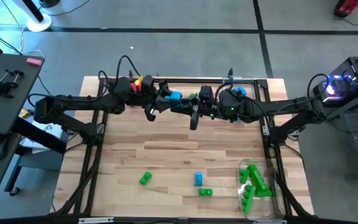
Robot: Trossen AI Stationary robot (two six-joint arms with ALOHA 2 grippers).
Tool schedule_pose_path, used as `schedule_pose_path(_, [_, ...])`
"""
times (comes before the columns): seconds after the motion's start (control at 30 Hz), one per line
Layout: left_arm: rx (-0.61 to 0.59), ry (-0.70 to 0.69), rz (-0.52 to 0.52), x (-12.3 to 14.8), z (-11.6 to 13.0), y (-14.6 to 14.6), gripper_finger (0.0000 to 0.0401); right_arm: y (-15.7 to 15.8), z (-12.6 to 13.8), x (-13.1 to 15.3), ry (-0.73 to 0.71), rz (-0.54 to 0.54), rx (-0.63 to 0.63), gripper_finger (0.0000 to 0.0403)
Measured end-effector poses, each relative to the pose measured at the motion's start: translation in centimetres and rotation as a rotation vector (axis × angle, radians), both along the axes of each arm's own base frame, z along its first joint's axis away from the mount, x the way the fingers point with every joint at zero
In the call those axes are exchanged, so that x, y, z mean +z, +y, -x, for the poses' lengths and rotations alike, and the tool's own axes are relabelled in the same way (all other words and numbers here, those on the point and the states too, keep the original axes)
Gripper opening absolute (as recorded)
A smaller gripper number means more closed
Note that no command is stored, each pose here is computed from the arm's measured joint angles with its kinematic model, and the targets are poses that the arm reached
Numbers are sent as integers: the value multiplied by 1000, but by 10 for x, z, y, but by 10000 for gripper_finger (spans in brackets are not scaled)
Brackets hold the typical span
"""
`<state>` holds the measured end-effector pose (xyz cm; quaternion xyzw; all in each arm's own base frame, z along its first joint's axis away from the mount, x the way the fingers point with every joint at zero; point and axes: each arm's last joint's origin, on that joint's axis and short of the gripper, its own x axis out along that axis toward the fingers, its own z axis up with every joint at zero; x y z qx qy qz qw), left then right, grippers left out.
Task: Sort blocks
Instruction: Put the blue game piece into the top right transparent bin
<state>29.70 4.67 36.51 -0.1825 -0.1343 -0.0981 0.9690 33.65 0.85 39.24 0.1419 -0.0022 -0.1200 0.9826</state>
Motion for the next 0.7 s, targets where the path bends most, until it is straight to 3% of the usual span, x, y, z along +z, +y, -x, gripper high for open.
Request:
schedule_pose_path(0.23, [12, -6, 5, 4, 5, 5, 162, 0, 1, 1, -2, 5, 0, 6])
schedule_pose_path(0.43, [59, 25, -4, 13, 27, 27, 221, -3, 7, 4, 10, 10, -44, 3])
schedule_pose_path(0.7, [60, 270, 14, 8, 66, 52, 249, -10, 49, 0, 278, -6, -248, 2])
